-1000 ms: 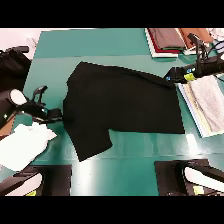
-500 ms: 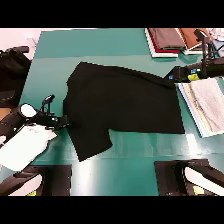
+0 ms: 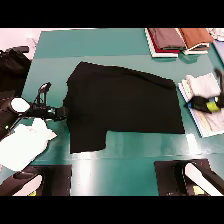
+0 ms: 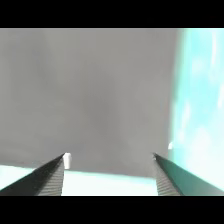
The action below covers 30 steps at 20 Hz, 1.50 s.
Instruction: Fold the shirts.
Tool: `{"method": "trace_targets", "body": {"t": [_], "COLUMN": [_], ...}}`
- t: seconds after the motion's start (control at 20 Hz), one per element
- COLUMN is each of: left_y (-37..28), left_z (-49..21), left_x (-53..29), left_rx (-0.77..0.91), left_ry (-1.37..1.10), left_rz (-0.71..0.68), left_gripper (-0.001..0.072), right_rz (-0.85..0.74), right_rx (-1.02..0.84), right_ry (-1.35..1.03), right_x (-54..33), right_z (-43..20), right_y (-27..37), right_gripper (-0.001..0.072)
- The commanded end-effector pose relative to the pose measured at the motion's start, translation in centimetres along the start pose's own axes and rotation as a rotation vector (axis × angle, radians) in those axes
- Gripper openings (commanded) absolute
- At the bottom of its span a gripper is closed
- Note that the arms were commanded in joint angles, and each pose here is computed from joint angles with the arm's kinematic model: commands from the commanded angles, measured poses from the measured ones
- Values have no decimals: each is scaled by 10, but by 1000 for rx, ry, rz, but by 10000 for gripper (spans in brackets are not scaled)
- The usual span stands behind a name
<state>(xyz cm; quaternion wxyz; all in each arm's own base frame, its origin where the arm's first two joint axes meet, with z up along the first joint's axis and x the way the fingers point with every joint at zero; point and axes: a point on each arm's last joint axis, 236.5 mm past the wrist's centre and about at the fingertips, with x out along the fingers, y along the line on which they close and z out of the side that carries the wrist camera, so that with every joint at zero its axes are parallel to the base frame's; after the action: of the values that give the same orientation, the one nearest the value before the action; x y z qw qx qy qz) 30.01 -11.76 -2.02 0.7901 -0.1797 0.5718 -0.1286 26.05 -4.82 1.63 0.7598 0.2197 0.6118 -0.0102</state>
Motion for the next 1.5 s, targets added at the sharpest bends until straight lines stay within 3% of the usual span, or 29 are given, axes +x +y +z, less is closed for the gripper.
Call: {"method": "trace_targets", "body": {"t": [0.0, 0.1, 0.25, 0.3, 0.45, 0.55, 0.65, 0.7, 0.95, 1.2, 1.45], "left_y": [-4, -4, -4, -4, -4, -4, -4, -4, -41, -139, -211], "left_z": [5, 5, 5, 5, 5, 5, 5, 5, 58, 124, 76], "left_x": [-7, -7, -7, -7, -7, -7, -7, -7, -69, -318, -525], "left_rx": [24, 24, 24, 24, 23, 23, 23, 23, 109, 379, 535], "left_ry": [-20, -19, -19, -19, -18, -19, -20, -21, -226, -849, -1300], "left_rz": [-4, -4, -4, -4, -4, -4, -4, -4, -42, -72, -156], "left_gripper": [25, 25, 25, 25, 25, 25, 25, 24, 24, 24, 24], "right_rz": [-37, 24, 145, 162, 165, 150, 137, 135, 161, 176, 169], "right_rx": [273, 364, 423, 427, 373, 282, 191, 138, -137, -400, -567], "right_ry": [135, 162, 166, 162, 165, 159, 122, 108, -117, -719, -1172], "right_x": [34, 56, 81, 87, 100, 104, 103, 101, 29, -195, -381], "right_z": [-75, -91, -87, -82, -67, -54, -36, -27, 43, 106, 56], "right_y": [-63, -64, -46, -42, -31, -19, -4, 6, 76, 162, 216], "right_gripper": [608, 503, 487, 432, 425, 227, 115, 18, 19, 20, 20]}}
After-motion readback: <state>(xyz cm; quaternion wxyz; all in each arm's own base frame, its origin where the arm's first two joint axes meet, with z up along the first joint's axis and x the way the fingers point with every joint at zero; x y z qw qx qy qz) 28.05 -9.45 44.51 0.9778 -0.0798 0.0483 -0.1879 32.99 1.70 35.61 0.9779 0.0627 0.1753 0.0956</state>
